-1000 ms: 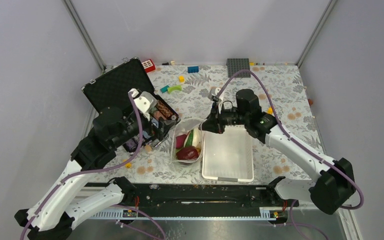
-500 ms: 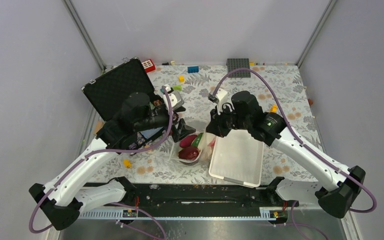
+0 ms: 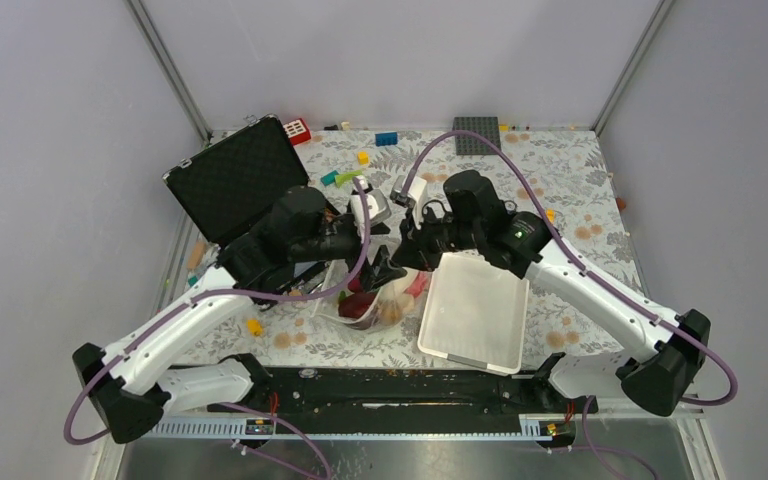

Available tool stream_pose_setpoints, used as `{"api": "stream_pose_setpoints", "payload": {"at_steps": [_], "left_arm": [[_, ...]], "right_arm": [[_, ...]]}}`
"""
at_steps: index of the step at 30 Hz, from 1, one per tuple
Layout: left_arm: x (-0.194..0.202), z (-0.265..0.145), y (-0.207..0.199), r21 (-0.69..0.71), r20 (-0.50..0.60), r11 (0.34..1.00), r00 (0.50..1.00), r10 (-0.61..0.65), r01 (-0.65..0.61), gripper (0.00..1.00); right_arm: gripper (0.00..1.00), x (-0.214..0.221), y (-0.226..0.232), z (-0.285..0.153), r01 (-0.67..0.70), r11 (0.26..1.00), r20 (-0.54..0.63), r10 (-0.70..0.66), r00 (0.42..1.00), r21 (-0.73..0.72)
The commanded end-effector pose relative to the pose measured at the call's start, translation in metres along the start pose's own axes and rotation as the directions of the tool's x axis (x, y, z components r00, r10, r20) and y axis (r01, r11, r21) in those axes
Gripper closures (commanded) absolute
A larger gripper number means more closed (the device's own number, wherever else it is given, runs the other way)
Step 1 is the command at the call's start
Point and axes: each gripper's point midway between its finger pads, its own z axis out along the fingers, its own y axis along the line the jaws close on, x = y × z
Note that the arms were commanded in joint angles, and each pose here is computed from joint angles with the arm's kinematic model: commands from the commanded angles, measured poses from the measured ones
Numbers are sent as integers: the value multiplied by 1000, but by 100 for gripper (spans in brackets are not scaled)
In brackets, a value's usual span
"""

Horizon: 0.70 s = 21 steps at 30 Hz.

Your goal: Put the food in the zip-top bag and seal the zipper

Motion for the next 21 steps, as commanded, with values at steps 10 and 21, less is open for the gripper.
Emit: {"api": "stream_pose_setpoints", "payload": {"at_steps": [10,21], "left_arm": [[38,9,1,-27,-128,999,992,14,-18,18],[82,15,-1,-73,-227,995,970,-81,66,39]], "right_arm": [[91,-15,6,-38,73,994,10,-74,997,81],[88,-11,-3,-43,59,990,-5,-59,998,128]]}}
